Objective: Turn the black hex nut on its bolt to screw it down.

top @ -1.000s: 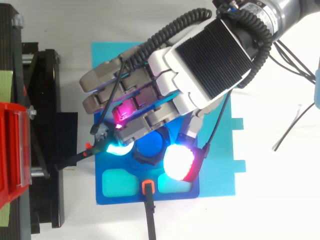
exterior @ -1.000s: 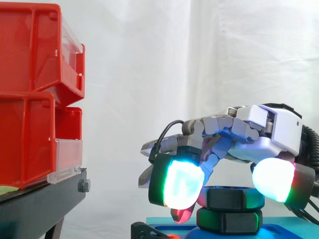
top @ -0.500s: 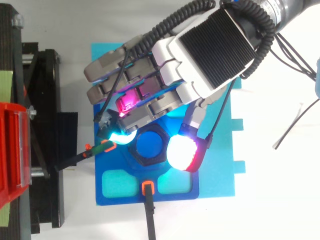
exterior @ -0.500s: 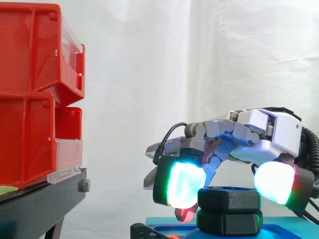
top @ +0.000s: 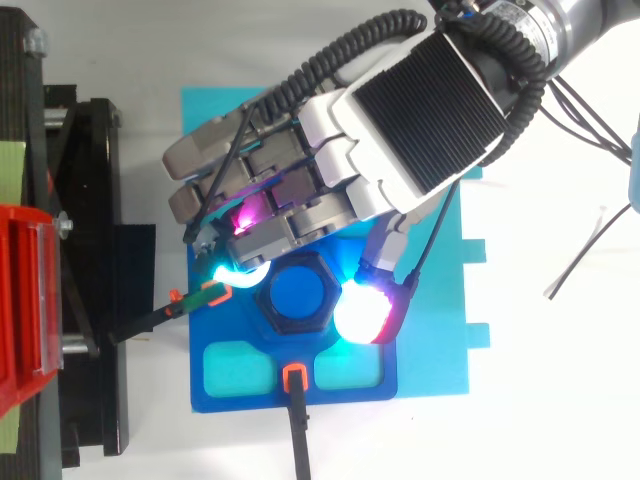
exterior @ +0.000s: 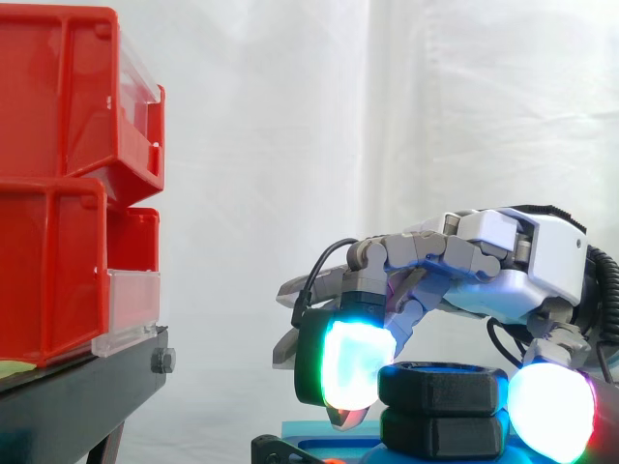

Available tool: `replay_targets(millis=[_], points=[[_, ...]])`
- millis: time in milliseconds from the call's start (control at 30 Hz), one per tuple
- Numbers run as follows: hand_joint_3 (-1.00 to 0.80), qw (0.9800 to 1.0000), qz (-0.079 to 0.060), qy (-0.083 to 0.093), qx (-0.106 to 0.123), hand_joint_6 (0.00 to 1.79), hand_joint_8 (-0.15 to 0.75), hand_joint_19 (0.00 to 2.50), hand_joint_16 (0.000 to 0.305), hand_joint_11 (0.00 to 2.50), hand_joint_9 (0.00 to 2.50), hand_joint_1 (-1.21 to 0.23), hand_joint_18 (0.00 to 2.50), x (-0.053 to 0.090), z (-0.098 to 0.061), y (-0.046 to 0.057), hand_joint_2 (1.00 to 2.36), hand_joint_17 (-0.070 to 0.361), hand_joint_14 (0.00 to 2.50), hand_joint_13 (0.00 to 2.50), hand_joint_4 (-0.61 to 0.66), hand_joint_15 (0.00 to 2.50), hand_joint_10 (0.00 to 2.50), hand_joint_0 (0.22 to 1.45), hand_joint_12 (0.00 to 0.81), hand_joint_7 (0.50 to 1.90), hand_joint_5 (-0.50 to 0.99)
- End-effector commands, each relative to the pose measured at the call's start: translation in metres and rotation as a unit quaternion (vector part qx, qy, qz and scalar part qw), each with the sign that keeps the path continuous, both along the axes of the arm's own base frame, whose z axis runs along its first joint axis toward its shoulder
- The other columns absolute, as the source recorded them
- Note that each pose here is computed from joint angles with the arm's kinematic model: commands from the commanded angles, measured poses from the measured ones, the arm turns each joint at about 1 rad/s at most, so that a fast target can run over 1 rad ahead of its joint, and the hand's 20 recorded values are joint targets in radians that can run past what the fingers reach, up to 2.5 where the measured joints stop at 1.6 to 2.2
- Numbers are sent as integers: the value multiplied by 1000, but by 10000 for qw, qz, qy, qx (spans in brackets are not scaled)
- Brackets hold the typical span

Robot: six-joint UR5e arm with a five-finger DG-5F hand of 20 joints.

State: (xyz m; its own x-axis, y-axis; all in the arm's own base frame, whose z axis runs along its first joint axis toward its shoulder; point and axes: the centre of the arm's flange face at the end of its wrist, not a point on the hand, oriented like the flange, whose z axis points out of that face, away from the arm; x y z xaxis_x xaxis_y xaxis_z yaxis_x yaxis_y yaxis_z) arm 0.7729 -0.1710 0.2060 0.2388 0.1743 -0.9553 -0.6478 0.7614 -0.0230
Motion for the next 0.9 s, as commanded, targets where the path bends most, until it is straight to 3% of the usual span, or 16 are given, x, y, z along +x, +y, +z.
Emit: replay_targets(millis=[0, 133, 467, 500, 633, 767, 867], points=[[-500, 10000, 9, -28, 3, 518, 247, 245, 42, 362, 967, -622, 401, 1, 0, 3, 1000, 94, 7, 627, 218, 185, 13, 492, 311, 1259, -74], [-470, 10000, 6, -47, 15, 540, 232, 256, 37, 375, 964, -629, 378, 3, 2, 5, 1002, 84, 8, 624, 185, 202, 15, 559, 292, 1247, -77], [-416, 10000, 6, -9, 20, 598, 229, 257, 37, 374, 966, -642, 379, 2, 0, 5, 1007, 83, 8, 624, 177, 208, 14, 580, 287, 1164, -87], [-492, 10000, 6, -24, 18, 600, 236, 255, 39, 372, 972, -638, 392, 2, 1, 5, 1000, 87, 8, 630, 197, 209, 14, 529, 297, 1156, -86], [-500, 10000, 6, -47, 15, 500, 263, 224, 49, 328, 935, -563, 424, 2, 2, 5, 1000, 110, 7, 634, 252, 188, 11, 420, 343, 1209, -83], [-500, 10000, 21, -42, 25, 502, 283, 214, 58, 286, 869, -511, 391, 2, 3, 3, 1000, 130, 6, 585, 272, 174, 10, 355, 378, 1062, -114], [-500, 9999, 85, -69, 82, 502, 285, 200, 63, 248, 753, -495, 313, 7, 15, 2, 1000, 143, 5, 488, 248, 155, 8, 315, 401, 942, -148]])
